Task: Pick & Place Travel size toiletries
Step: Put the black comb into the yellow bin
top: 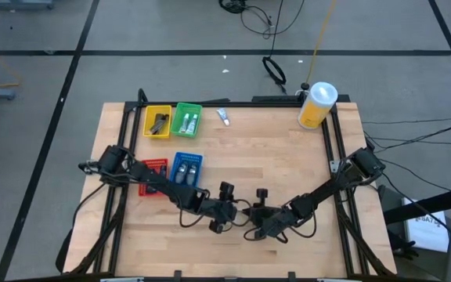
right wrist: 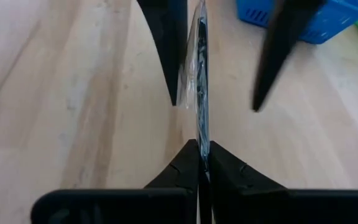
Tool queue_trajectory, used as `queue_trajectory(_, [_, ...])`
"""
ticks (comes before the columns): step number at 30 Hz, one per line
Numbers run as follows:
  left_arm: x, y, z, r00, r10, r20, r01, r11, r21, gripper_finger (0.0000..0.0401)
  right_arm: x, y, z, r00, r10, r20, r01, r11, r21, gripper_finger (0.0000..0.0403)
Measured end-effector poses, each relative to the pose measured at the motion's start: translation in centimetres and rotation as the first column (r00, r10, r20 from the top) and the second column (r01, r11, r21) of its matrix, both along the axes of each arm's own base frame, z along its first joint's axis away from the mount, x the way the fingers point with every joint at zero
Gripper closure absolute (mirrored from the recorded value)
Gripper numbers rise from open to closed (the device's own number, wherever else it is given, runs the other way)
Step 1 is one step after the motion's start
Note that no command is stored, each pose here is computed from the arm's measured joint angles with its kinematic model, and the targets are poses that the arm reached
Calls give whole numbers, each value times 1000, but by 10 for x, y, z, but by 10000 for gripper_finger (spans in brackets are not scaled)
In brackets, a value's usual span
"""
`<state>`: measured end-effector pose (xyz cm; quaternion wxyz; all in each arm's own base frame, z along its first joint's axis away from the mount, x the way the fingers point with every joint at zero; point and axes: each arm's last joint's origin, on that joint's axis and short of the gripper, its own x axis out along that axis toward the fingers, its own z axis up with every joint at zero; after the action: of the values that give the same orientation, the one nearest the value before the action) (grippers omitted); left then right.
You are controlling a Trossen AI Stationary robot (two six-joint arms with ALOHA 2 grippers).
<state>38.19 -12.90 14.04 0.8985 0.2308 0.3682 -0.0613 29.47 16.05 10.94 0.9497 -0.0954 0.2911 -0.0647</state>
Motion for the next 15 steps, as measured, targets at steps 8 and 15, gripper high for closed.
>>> queue_trajectory(8, [-2, 0, -2, 999, 24, -36, -26, 999, -37, 343, -1, 2, 0, 1000, -19, 13, 20, 1000, -18, 382])
queue_trajectory(15, [-5, -1, -4, 997, 56, -57, -59, 997, -44, 385, -3, 0, 3, 999, -49, 7, 49, 999, 20, 296])
